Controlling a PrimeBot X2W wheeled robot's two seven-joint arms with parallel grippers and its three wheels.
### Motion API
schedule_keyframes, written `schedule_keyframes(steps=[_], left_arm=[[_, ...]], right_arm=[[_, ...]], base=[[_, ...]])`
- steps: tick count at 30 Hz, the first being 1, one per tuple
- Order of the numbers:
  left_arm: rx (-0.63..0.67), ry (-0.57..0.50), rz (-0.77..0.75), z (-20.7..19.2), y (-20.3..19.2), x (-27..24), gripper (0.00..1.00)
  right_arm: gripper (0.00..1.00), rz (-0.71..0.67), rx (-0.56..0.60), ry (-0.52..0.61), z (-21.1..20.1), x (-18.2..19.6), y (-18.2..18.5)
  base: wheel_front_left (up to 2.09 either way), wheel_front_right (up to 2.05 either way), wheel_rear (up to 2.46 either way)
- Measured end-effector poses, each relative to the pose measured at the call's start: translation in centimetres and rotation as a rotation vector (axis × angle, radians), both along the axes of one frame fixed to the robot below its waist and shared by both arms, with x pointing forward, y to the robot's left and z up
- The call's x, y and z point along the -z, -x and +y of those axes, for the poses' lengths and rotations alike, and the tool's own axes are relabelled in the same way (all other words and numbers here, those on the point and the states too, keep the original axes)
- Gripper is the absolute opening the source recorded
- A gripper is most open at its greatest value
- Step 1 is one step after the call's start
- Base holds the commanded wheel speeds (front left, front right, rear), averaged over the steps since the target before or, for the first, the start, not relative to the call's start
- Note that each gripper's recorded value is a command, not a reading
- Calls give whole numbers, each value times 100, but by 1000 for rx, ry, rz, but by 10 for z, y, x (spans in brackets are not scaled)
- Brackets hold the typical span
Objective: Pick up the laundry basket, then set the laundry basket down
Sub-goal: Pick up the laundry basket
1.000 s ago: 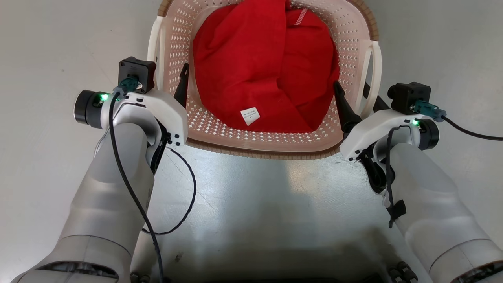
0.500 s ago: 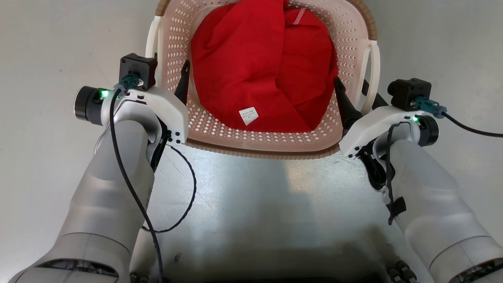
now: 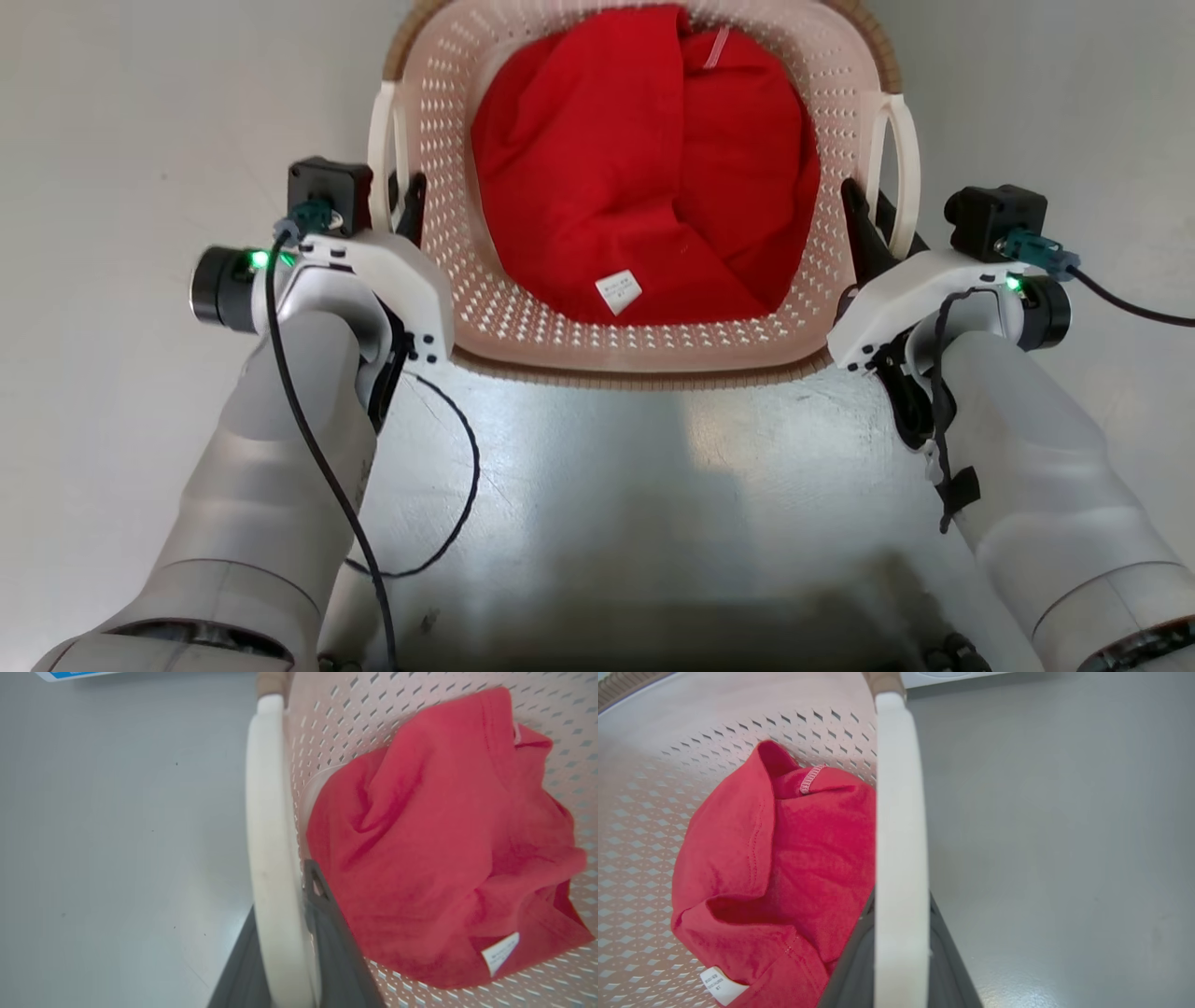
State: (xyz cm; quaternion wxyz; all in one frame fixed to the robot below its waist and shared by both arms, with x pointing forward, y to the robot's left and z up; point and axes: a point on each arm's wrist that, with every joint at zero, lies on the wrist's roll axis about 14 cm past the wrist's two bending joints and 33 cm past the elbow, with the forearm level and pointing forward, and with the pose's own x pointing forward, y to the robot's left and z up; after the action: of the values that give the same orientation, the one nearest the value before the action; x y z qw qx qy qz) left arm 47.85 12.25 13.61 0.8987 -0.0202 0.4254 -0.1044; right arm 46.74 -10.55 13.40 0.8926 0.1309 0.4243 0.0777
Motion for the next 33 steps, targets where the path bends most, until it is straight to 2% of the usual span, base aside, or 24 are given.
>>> schedule_keyframes(steps=[13,33], left_arm=[[7,19,58,-5,38,-36,0],[43,11,130,-21,96,-112,0]], right_arm=[[0,40,-37,0,5,-36,36],[0,57,-65,17,-5,-127,87]], base=[[0,0,0],[0,0,0]])
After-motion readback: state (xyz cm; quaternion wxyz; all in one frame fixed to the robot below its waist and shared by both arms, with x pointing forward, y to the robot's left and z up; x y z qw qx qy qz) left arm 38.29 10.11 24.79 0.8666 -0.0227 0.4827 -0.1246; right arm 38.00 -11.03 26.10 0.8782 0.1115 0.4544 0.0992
